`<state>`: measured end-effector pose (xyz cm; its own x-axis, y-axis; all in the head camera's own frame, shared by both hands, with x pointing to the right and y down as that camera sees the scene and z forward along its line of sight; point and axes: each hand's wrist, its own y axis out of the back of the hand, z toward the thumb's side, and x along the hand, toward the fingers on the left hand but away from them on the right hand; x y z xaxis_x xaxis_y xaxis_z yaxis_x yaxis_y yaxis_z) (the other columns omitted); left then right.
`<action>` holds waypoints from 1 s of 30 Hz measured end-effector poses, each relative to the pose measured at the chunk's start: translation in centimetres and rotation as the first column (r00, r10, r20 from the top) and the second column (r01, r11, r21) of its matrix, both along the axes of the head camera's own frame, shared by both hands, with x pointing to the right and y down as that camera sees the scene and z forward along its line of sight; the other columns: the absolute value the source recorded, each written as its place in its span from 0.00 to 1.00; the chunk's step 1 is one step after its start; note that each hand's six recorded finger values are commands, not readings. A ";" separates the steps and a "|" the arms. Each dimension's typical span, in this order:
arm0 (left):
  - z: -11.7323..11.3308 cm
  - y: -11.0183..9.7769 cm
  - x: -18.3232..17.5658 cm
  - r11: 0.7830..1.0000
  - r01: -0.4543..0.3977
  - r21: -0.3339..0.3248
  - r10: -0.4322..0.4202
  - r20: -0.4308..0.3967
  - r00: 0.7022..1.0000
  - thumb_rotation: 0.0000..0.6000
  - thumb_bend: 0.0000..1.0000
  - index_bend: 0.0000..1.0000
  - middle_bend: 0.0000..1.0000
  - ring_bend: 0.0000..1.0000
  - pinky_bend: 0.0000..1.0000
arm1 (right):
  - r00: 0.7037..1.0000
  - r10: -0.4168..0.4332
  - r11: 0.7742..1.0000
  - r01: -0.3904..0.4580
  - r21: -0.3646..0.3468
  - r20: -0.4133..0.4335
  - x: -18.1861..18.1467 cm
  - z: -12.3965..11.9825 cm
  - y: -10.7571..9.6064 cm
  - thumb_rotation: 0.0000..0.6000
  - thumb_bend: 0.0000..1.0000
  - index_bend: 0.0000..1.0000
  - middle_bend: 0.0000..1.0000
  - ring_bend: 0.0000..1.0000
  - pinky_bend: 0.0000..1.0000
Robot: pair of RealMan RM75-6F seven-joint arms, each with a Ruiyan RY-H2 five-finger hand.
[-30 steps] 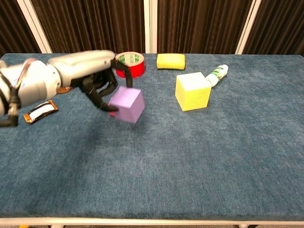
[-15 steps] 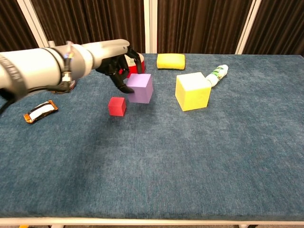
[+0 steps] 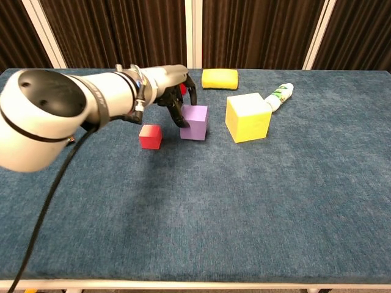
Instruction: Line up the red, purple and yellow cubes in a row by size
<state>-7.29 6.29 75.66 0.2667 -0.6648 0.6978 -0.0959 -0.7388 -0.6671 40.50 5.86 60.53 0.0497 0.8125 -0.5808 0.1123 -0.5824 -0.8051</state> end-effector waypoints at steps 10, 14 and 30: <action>0.6 -0.2 0.3 0.998 0.046 0.041 -0.048 0.049 0.998 1.00 0.26 0.53 0.90 0.90 0.98 | 1.000 -0.014 1.000 0.014 -0.009 0.002 -0.3 0.2 0.2 1.00 0.24 0.00 0.00 0.00 0.00; 0.5 -0.2 0.4 0.998 0.050 0.044 -0.053 0.054 0.997 1.00 0.21 0.49 0.90 0.90 0.98 | 1.000 -0.019 1.000 0.019 -0.014 0.004 -0.5 0.2 0.4 1.00 0.24 0.00 0.00 0.00 0.00; -1.3 -0.3 -0.9 0.997 0.034 0.073 -0.036 0.030 0.999 1.00 0.16 0.30 0.89 0.89 0.97 | 0.998 -0.057 0.997 0.058 -0.047 0.009 -1.5 0.4 0.8 1.00 0.21 0.00 0.00 0.00 0.00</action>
